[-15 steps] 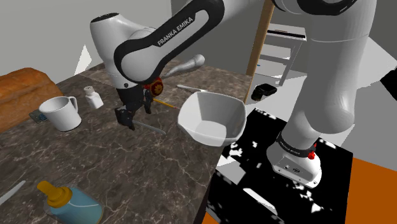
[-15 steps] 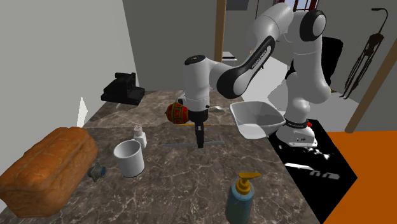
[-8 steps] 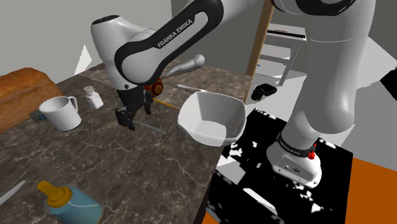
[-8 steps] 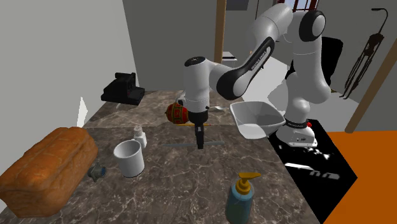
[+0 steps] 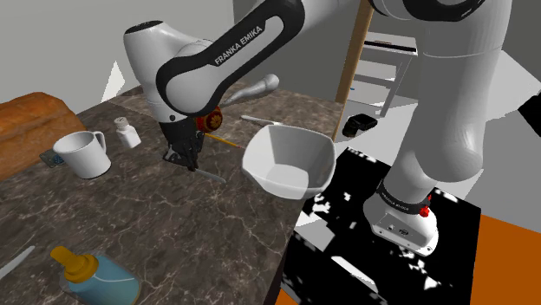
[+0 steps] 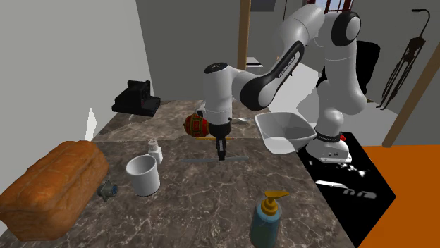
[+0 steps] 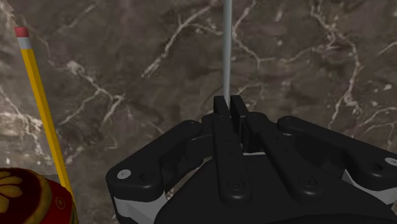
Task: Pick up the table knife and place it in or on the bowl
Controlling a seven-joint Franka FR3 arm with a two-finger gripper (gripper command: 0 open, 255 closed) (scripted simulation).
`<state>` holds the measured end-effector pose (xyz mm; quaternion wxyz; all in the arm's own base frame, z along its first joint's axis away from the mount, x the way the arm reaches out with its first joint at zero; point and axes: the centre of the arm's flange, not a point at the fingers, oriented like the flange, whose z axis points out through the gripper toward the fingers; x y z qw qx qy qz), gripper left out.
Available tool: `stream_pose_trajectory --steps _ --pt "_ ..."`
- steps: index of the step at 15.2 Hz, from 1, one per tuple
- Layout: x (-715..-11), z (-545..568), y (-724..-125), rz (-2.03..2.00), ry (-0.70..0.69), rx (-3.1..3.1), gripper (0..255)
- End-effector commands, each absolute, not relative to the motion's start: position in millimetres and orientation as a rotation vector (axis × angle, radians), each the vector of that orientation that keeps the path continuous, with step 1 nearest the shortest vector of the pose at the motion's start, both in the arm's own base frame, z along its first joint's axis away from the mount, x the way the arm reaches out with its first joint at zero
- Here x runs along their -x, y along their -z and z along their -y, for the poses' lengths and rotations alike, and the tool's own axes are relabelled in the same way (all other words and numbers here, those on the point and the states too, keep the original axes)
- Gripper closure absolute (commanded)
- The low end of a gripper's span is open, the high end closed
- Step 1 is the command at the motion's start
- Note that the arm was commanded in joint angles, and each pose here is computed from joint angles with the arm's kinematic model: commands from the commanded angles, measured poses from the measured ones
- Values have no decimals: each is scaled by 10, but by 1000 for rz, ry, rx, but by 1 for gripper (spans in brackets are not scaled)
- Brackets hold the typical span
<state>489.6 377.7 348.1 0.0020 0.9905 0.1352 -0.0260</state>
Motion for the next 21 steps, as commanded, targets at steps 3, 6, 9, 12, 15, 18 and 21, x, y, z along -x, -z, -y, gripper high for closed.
stream_pose_trajectory --steps 3,6,9,12,15,18,21 --pt "-4896 -3777 -3533 -424 82 -3108 255" --pt "-4896 -3777 -3692 -424 82 -3108 255" --pt "-4896 -3777 -3850 -424 82 -3108 255" --pt "-4896 -3777 -4008 -424 82 -3108 255" --pt "-4896 -3777 -4167 -424 82 -3108 255" --pt "-4896 -3777 -4325 -424 82 -3108 255" --pt "-4896 -3777 -4484 -424 82 -3108 255"
